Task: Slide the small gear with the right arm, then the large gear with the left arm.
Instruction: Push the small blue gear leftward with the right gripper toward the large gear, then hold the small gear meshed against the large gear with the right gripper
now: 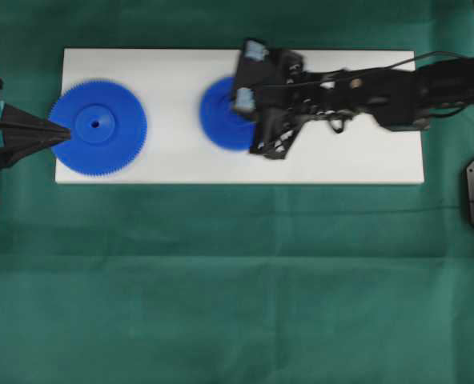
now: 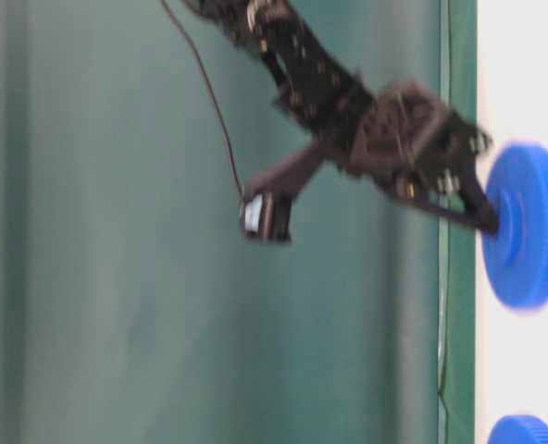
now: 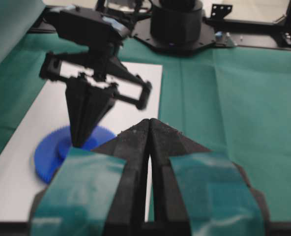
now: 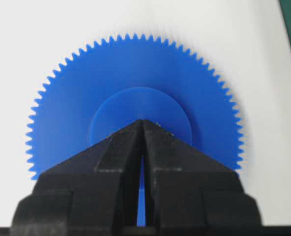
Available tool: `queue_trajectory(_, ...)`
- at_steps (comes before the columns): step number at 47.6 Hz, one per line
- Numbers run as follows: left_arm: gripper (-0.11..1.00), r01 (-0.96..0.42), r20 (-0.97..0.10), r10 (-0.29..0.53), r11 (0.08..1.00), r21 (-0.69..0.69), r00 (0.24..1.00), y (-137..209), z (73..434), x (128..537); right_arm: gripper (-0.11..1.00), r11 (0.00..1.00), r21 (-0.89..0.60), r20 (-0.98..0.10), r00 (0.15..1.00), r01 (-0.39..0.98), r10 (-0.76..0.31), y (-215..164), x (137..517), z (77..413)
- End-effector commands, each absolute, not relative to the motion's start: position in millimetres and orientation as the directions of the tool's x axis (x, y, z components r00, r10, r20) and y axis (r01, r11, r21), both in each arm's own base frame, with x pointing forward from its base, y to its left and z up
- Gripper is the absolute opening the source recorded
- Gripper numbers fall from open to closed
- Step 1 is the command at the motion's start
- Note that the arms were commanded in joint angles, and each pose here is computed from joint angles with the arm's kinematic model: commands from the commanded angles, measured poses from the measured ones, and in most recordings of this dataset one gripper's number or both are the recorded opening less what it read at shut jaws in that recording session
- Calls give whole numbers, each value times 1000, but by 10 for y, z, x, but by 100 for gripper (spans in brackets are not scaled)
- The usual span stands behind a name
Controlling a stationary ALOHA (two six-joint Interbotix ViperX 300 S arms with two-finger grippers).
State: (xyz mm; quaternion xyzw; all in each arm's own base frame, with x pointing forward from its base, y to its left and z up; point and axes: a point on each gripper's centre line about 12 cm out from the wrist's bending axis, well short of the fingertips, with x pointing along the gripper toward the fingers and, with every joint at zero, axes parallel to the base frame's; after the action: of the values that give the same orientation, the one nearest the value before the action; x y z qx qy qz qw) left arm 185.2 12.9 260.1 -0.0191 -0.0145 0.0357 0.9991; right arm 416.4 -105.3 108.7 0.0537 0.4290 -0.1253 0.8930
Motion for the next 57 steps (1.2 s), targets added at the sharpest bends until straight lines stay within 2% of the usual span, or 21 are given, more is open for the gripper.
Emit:
queue_trajectory(1, 0, -75, 38, 77, 996, -39, 996, 140, 2637, 1865, 50, 975, -23, -774, 613, 221, -157, -907, 4351, 1076)
queue_trajectory(10, 0, -76, 37, 77, 996, -41, 996, 140, 2631, 1863, 50, 985, -44, -739, 658, 167, -144, -798, 4716, 1127)
queue_trajectory(19, 0, -75, 35, 77, 995, -61, 996, 139, 2630, 1862, 50, 987, -57, -712, 688, 147, -144, -775, 4893, 1208)
queue_trajectory(57, 0, -74, 31, 77, 994, -82, 997, 139, 2612, 1858, 50, 988, -64, -707, 692, 144, -146, -781, 4915, 1230)
